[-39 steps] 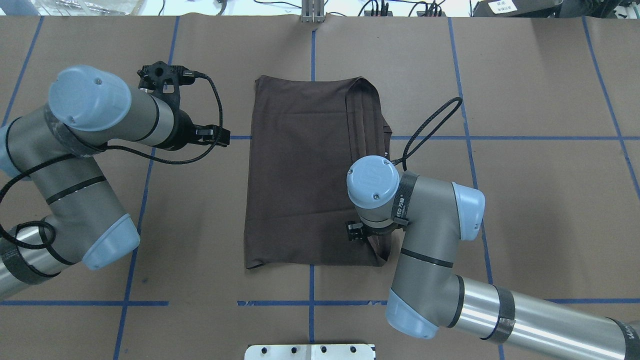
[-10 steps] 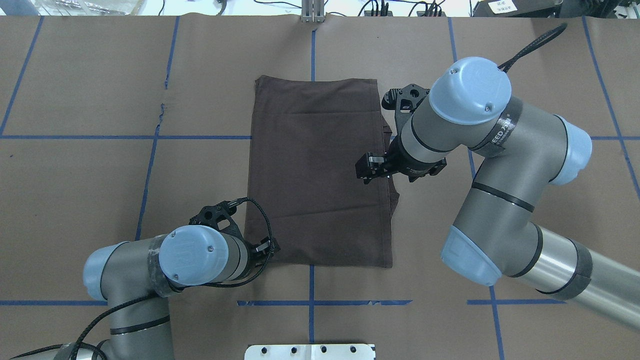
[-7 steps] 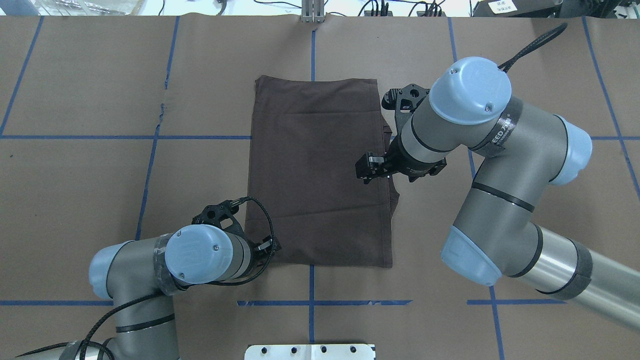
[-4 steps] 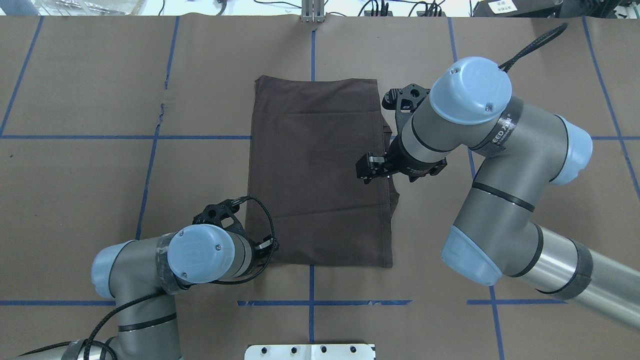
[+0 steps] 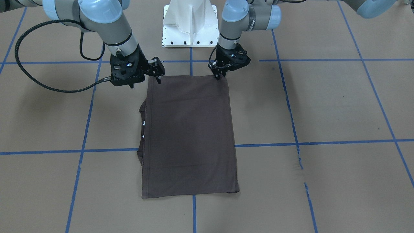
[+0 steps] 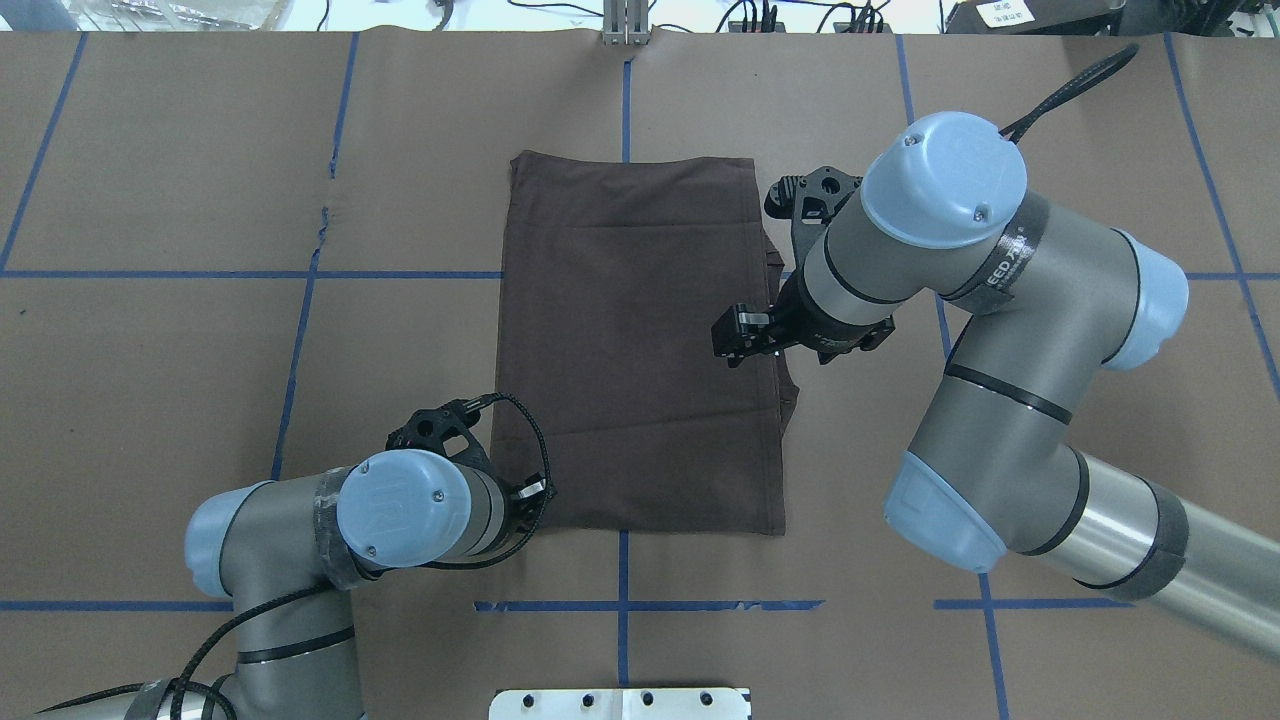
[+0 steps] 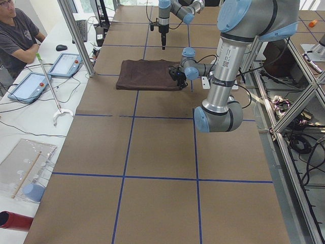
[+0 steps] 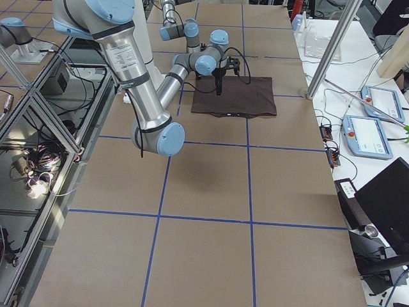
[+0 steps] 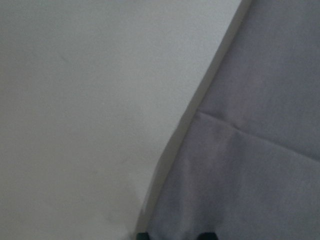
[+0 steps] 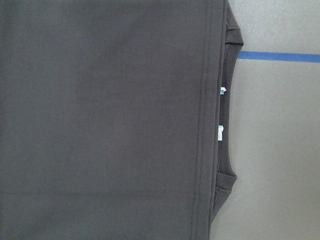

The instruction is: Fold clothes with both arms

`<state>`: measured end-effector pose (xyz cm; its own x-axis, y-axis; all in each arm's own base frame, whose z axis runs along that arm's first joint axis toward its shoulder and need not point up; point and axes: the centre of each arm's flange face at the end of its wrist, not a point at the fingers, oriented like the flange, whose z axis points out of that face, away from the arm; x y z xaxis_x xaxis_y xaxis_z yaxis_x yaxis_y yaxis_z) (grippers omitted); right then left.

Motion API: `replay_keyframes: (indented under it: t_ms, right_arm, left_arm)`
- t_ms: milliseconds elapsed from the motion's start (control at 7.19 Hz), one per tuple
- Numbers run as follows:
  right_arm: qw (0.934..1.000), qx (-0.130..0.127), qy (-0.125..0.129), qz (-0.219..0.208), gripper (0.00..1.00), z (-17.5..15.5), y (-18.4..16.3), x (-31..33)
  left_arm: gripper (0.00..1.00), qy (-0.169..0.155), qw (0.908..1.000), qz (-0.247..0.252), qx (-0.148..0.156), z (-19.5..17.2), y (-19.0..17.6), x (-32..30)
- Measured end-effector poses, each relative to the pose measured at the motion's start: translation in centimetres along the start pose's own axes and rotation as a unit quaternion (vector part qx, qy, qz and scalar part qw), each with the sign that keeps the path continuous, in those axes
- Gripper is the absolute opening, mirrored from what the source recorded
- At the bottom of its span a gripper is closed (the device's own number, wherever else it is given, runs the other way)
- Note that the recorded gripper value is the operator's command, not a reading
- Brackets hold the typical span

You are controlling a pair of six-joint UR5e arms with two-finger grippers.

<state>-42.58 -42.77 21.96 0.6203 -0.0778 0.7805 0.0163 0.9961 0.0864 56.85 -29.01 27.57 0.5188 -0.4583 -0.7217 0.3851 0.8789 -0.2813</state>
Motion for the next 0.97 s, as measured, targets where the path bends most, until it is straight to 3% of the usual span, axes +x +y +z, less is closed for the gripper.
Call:
replay_keyframes:
  t_ms: [557, 835, 974]
  right_arm:
    - [1.0000, 0.000, 0.000, 0.009, 1.00, -0.1, 0.2, 0.3]
    - [0.9962, -0.003, -0.004, 0.087, 1.00, -0.1, 1.2, 0.3]
    - [0.9902, -0.008, -0.008, 0.139, 1.00, 0.3, 2.2, 0.0]
  left_arm:
    - [0.00, 0.001, 1.0000, 0.005, 0.002, -0.8, -0.5, 0.1]
    - [0.00, 0.005, 0.9998, 0.017, 0.004, -2.3, -1.1, 0.4]
    - [0.00, 0.006, 0.9998, 0.020, 0.005, -2.7, -1.3, 0.5]
